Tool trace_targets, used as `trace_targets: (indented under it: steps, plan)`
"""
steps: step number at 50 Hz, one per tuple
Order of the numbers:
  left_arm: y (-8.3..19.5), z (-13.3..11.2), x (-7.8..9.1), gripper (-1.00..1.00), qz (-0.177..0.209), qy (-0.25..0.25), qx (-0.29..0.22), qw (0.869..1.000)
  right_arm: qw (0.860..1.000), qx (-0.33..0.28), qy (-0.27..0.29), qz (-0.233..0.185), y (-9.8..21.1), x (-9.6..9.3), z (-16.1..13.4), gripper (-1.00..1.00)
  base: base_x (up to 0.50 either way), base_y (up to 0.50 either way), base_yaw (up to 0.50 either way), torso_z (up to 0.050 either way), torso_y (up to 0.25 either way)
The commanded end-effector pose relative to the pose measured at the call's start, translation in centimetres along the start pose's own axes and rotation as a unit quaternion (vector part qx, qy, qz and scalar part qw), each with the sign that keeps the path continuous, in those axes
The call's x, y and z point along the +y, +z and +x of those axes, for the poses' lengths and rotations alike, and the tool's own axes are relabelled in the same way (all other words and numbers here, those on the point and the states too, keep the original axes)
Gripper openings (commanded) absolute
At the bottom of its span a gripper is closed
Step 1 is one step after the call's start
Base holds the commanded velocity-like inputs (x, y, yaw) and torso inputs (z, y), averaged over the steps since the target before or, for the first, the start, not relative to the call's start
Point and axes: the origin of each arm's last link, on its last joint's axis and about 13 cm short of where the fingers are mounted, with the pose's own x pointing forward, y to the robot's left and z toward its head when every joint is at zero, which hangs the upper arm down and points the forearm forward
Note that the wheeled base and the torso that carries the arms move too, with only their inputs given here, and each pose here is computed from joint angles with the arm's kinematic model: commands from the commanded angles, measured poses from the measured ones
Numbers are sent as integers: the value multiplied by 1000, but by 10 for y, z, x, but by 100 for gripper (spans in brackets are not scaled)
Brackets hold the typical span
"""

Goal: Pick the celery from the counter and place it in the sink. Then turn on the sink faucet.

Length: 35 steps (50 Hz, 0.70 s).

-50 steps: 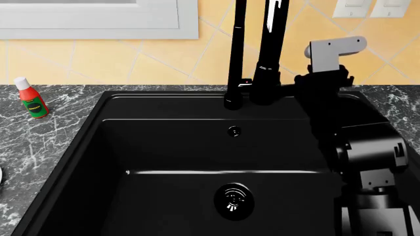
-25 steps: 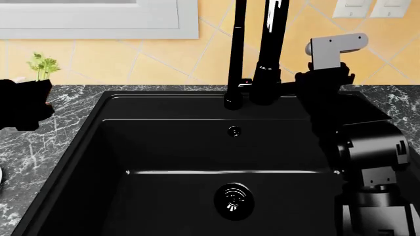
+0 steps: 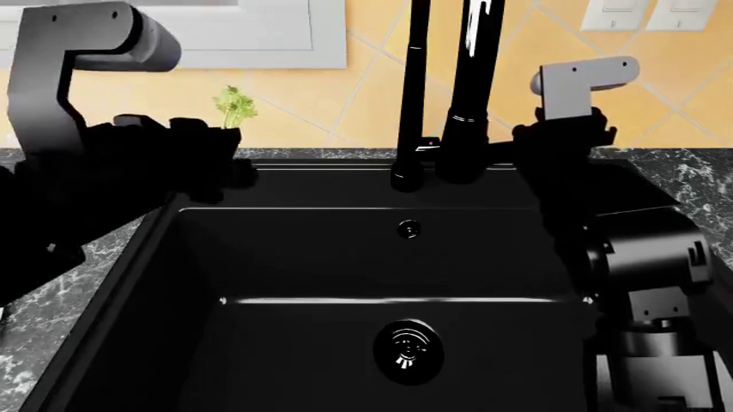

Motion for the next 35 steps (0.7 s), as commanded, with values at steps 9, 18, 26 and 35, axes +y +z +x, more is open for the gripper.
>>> trace_targets:
  steps: [9, 18, 26, 35]
  plan:
    - [-32, 45, -28, -100, 42, -33, 82, 995, 1000, 1, 2, 0, -1, 2, 3, 100, 0, 0, 0, 0, 0]
    - [-57, 54, -38, -100, 61, -37, 124, 990, 1000, 2, -1, -2, -1, 1, 3, 100, 0, 0, 0, 0, 0]
    - [-82, 65, -40, -100, 81, -19, 165, 983, 1000, 1, -1, 0, -3, 0, 1, 100, 0, 0, 0, 0, 0]
    - [-106, 74, -45, -100, 89, -24, 202, 975, 1000, 1, -1, 1, -5, 0, 1, 100, 0, 0, 0, 0, 0]
